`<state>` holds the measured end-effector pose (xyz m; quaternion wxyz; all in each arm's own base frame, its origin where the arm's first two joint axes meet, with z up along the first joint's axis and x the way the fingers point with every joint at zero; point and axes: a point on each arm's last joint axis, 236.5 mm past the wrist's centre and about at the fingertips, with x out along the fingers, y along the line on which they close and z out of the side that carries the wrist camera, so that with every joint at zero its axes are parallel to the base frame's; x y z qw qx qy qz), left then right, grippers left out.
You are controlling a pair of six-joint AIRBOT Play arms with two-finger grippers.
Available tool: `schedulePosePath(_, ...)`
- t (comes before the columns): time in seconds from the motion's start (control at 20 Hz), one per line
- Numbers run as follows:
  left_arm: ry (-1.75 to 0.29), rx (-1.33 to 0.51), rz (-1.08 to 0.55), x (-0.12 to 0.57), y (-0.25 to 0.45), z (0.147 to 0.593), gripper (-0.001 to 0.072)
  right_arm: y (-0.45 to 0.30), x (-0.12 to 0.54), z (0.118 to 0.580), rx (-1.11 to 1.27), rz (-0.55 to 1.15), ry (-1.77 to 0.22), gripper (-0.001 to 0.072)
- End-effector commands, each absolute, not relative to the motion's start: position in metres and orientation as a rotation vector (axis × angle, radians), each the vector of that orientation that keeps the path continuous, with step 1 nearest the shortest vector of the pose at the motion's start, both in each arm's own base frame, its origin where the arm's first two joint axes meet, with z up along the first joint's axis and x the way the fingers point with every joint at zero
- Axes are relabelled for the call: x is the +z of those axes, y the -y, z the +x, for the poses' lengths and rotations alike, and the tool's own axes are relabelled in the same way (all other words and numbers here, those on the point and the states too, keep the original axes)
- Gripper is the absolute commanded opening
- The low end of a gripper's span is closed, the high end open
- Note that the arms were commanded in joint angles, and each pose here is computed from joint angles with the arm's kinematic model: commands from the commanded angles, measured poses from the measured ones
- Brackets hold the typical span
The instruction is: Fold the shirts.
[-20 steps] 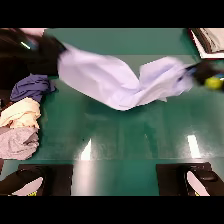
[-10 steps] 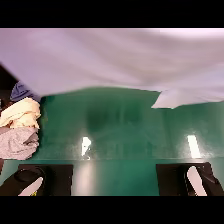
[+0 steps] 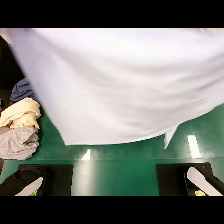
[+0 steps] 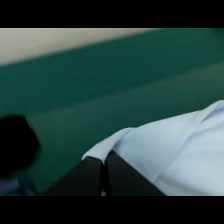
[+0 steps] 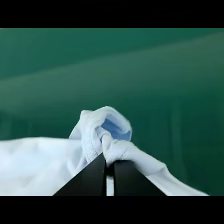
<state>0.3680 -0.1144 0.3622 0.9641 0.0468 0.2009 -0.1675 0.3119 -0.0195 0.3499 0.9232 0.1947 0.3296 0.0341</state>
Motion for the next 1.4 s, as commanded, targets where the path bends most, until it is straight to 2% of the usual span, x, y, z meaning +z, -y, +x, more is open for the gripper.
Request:
schedulePosePath(0.0,-0.766,-0.311,0.128,0.209,0.121,0.42,0.0023,-0.007,0.238,0.342,0.152,0.404,-1.037,0.0017)
schedulePosePath(0.2,-0.903,-0.287,0.103,0.108,0.135,0.476,0.0023,-0.02,0.136,0.408,0.104,0.317,-1.124,0.0017)
schedulePosePath(0.4,-0.947,-0.221,0.025,0.074,0.124,0.499,0.0025,-0.027,0.09,0.466,0.092,0.332,-1.075,0.0019)
schedulePosePath(0.45,-0.948,-0.198,0.013,0.077,0.111,0.502,0.0083,-0.026,0.085,0.472,0.091,0.332,-1.081,0.0054)
schedulePosePath(0.5,-0.961,-0.171,0.001,0.081,0.096,0.502,0.0316,-0.023,0.084,0.477,0.089,0.334,-1.092,0.03)
schedulePosePath(0.55,-0.995,-0.139,-0.015,0.084,0.077,0.498,0.0393,-0.019,0.086,0.477,0.087,0.335,-1.11,0.0421)
schedulePosePath(0.7,-1.113,-0.081,-0.05,0.088,0.025,0.471,0.0393,-0.008,0.106,0.469,0.096,0.313,-1.128,0.0408)
schedulePosePath(0.85,-1.18,-0.124,-0.165,0.084,0.011,0.439,0.0393,-0.004,0.13,0.441,0.139,0.26,-1.147,0.0408)
schedulePosePath(1.05,-1.243,-0.277,-0.321,0.046,0.049,0.375,0.0392,-0.021,0.158,0.414,0.241,0.283,-1.143,0.0407)
schedulePosePath(1.35,-1.385,-0.362,-0.511,-0.039,0.093,0.278,0.0393,-0.034,0.169,0.409,0.276,0.276,-1.124,0.0407)
